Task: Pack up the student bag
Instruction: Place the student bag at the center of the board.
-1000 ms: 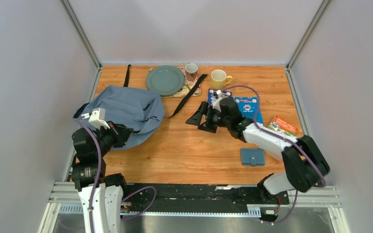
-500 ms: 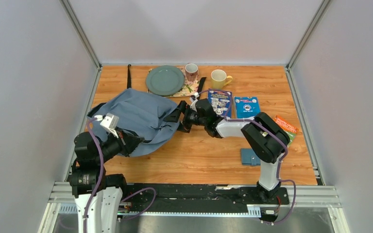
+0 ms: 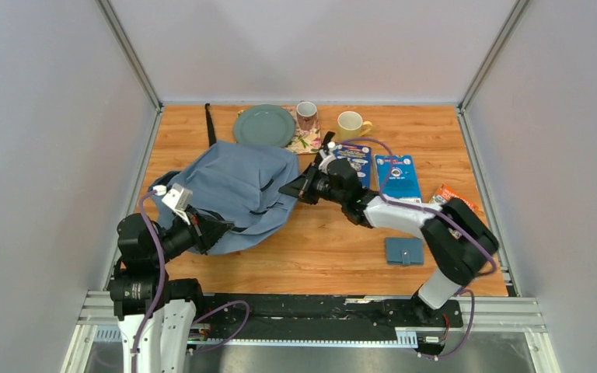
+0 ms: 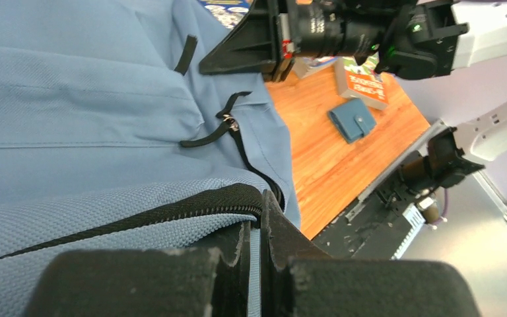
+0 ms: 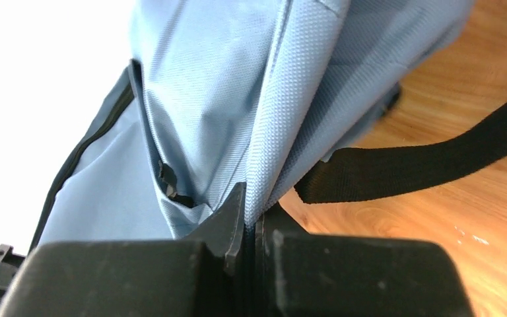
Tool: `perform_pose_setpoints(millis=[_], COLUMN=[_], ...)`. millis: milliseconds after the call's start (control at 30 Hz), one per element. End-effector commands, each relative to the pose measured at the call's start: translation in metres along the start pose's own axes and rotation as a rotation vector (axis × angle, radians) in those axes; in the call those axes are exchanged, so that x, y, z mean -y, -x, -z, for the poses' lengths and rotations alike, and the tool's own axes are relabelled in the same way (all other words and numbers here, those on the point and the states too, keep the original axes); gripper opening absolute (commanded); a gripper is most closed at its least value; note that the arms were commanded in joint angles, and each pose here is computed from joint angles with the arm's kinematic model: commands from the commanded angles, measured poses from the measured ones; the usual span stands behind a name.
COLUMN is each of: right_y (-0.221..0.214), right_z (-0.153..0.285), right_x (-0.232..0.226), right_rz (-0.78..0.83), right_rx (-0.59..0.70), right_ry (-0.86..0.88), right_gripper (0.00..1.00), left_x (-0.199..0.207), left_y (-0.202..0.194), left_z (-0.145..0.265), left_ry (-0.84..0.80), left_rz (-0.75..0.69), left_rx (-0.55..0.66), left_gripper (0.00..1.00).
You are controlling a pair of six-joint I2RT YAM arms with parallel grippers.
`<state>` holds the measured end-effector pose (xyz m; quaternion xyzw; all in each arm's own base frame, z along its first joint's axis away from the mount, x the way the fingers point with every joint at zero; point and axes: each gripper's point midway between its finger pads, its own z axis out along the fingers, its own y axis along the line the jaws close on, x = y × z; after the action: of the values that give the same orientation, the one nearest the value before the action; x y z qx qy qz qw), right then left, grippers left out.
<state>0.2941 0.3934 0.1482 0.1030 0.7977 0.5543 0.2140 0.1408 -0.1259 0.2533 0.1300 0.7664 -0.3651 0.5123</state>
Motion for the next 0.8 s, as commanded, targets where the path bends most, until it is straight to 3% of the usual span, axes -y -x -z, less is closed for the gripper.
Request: perform_pose_setpoints(millis=[0, 67, 133, 267, 333, 433, 500, 600, 667, 767], right_y=[0.022, 0.031, 0.037, 0.052, 0.06, 0.064, 0.061, 0.047, 0.035, 0.012], right_z=[0.049, 0.076, 0.095, 0.142, 0.17, 0.196, 0.207, 0.208, 0.206, 0.2], right_x=[-0.05, -0.059, -0.068, -0.075, -0.072, -0.058, -0.051, -0.028, 0.013, 0.071], right_rz=[0.239, 0.295, 0.336, 0.386, 0.373, 0.338, 0.318, 0.312, 0.277, 0.186], right_rx=[0.164, 0.232, 0.281, 0.411, 0.513, 0.615, 0.637, 0.602, 0.584, 0.566], right_ry=[0.037, 0.016, -0.002, -0.053, -0.073, -0.083, -0.08, -0.141, -0.241, -0.327], right_gripper=[0.0, 0.0, 0.0, 0.0, 0.0, 0.0, 0.0, 0.0, 0.0, 0.0], left_x=[0.051, 0.061, 0.075, 0.079, 0.075, 0.05, 0.022, -0.007, -0.023, -0.054], left_y=[0.029, 0.022, 0.022, 0.021, 0.035, 0.035, 0.027, 0.004, -0.023, -0.07], left_z=[0.007, 0.008, 0.013, 0.013, 0.009, -0.012, -0.032, -0.051, -0.059, -0.069], left_ry=[-0.271, -0.36, -0.47, -0.512, -0.494, -0.453, -0.39, -0.325, -0.293, -0.169], left_rz=[-0.154, -0.111, -0.162, -0.173, -0.226, -0.111, 0.043, 0.187, 0.229, 0.359], left_rx=[0.09, 0.07, 0.076, 0.089, 0.175, 0.196, 0.165, 0.112, 0.09, 0.023], left_gripper=[0.0, 0.0, 0.0, 0.0, 0.0, 0.0, 0.0, 0.0, 0.0, 0.27])
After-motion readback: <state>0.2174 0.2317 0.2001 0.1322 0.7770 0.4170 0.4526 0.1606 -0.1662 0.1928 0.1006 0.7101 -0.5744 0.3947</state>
